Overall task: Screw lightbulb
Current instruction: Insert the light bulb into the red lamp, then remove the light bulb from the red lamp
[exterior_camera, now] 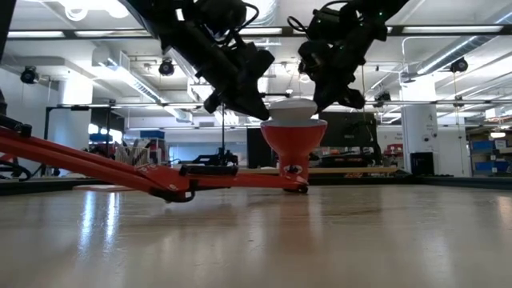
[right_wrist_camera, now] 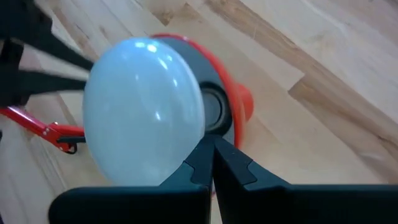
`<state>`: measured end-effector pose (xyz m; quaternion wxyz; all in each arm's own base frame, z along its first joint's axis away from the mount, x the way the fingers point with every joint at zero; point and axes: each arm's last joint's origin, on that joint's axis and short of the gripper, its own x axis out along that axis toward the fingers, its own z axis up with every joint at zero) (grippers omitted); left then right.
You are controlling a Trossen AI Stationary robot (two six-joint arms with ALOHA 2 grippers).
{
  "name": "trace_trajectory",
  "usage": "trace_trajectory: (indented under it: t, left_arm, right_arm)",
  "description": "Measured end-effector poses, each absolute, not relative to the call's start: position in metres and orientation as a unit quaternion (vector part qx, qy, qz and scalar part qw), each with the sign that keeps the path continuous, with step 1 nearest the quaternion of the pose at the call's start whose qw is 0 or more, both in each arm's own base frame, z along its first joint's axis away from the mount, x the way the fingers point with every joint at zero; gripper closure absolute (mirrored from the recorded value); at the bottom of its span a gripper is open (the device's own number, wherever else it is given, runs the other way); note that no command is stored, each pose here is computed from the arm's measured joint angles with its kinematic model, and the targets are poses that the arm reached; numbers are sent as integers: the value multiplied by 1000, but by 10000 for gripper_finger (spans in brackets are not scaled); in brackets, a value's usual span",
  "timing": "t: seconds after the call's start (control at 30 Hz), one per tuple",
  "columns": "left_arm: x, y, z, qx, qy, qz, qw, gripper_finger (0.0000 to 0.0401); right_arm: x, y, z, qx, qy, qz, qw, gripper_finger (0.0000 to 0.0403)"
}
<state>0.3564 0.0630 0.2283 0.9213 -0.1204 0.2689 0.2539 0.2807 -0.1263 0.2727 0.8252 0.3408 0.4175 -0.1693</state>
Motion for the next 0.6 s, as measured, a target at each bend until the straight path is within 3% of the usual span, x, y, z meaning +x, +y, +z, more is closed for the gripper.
trace_trajectory:
  t: [0.3, 0.6]
  left_arm:
    - [347, 83, 239, -99, 266, 284, 916, 383]
    - [327, 75, 270, -104, 247, 268, 925, 383]
  right_arm:
    - [276, -109, 273, 361, 456, -147, 800, 403]
    - [250, -108, 299, 336, 427, -192, 817, 403]
